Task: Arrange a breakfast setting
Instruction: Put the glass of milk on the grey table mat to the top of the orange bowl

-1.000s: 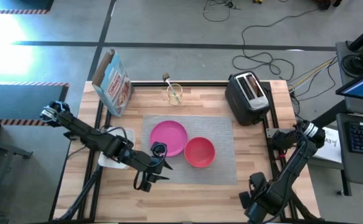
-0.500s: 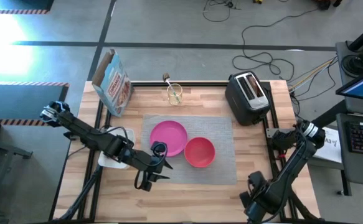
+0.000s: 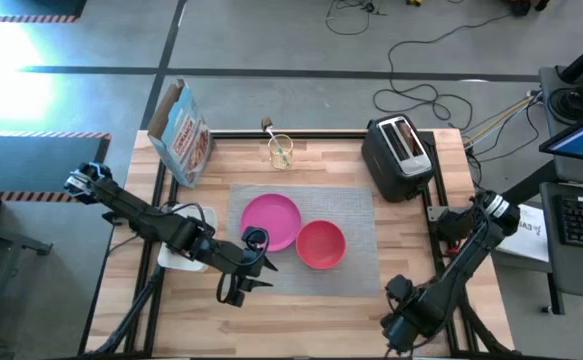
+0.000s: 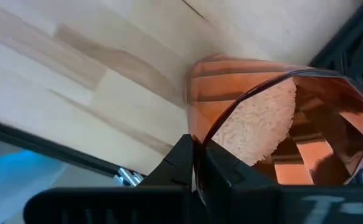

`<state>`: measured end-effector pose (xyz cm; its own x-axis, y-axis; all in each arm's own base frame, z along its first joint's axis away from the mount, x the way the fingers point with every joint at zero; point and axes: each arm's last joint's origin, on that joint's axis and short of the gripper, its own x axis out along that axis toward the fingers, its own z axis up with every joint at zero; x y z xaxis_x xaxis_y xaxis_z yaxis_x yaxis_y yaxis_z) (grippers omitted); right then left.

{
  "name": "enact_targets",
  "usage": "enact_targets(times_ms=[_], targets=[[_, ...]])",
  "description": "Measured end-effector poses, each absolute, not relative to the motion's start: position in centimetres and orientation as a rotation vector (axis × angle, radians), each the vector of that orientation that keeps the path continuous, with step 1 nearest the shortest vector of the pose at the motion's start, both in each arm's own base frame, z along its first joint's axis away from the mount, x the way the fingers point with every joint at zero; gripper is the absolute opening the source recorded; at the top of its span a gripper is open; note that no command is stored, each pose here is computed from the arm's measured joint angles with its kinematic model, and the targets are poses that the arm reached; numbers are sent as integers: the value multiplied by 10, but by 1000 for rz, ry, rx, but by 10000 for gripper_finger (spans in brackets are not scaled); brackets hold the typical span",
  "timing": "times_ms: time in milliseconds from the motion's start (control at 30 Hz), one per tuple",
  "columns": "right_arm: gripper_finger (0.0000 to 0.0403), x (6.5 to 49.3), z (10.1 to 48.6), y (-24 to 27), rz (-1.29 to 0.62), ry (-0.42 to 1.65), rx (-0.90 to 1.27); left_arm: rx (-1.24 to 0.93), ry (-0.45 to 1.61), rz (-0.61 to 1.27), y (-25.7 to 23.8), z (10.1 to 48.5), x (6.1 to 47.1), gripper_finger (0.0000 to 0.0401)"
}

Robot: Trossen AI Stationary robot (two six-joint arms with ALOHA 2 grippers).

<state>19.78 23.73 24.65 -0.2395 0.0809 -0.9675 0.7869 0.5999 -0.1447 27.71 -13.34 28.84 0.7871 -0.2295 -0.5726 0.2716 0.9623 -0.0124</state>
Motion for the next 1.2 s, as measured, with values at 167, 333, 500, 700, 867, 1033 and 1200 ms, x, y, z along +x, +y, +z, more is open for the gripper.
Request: enact_targets(times_ms=[167, 333, 500, 700, 867, 1033, 1200], targets=[[9, 215, 256, 218, -727, 1732, 667, 61, 624, -264, -132, 290, 274, 162], [9, 234, 266, 188, -714, 1711, 538, 53, 627, -249, -125, 294, 269, 162], [9, 262, 273, 149, -656, 1625, 423, 43, 645, -198, -109, 293, 268, 162], [9, 285, 277, 100, -629, 1567, 273, 22, 657, -144, -91, 299, 265, 162], [9, 297, 278, 62, -624, 1550, 171, -14, 650, -134, -90, 301, 263, 162], [9, 315, 277, 31, -558, 1462, 117, -71, 655, -126, -95, 299, 265, 162], [9, 338, 279, 11, -433, 1294, 74, -107, 653, -143, -102, 297, 265, 162]])
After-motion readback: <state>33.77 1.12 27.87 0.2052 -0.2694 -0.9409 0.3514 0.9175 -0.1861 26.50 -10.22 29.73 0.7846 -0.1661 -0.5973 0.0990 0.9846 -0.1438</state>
